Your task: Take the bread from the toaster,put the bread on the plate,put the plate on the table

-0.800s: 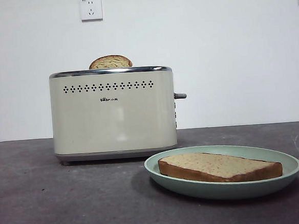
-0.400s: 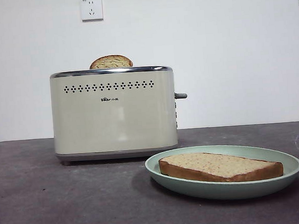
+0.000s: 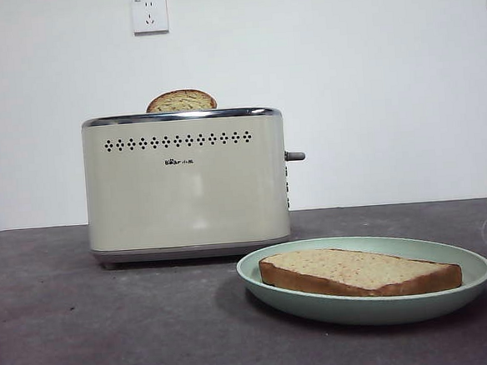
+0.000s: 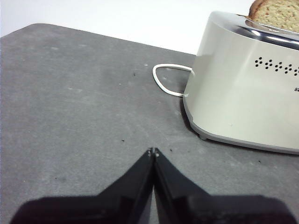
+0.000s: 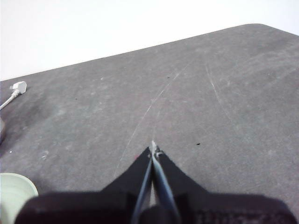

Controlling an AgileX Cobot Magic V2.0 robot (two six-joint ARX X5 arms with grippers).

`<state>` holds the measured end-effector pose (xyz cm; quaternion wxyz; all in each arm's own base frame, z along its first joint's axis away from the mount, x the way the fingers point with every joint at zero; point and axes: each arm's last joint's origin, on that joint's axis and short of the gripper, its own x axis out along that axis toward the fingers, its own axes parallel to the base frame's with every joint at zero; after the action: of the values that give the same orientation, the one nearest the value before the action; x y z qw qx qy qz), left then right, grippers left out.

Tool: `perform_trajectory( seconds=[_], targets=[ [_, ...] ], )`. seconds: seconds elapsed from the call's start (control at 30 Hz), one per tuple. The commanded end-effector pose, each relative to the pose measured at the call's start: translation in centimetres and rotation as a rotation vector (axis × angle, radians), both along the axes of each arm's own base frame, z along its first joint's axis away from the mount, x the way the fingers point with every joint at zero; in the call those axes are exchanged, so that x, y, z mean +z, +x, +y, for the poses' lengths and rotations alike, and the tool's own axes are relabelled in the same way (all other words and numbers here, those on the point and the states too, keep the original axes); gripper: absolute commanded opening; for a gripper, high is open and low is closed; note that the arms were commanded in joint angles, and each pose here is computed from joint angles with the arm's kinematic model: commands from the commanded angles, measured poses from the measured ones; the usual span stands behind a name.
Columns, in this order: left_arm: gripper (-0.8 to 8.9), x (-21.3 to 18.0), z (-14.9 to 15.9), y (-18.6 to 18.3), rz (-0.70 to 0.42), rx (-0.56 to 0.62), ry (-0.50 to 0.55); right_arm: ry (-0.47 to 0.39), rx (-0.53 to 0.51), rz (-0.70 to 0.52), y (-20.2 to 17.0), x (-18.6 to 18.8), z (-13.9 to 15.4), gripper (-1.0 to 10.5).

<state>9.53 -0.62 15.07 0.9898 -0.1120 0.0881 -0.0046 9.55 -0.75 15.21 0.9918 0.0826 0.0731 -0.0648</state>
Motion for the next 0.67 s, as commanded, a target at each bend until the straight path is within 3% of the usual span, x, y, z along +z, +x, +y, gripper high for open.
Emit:
perform_trajectory(
  seconds=[0.03, 0.67],
  targets=[
    [-0.03, -0.37, 0.02, 0.07, 0.006, 0.003, -0.002, -0.012, -0.001, 0.015, 0.04, -0.35, -0.01, 0.0],
    [-0.03, -0.37, 0.02, 0.07, 0.005, 0.003, -0.002, -0.012, 0.0, 0.03, 0.11, -0.47, -0.01, 0.0]
  ],
)
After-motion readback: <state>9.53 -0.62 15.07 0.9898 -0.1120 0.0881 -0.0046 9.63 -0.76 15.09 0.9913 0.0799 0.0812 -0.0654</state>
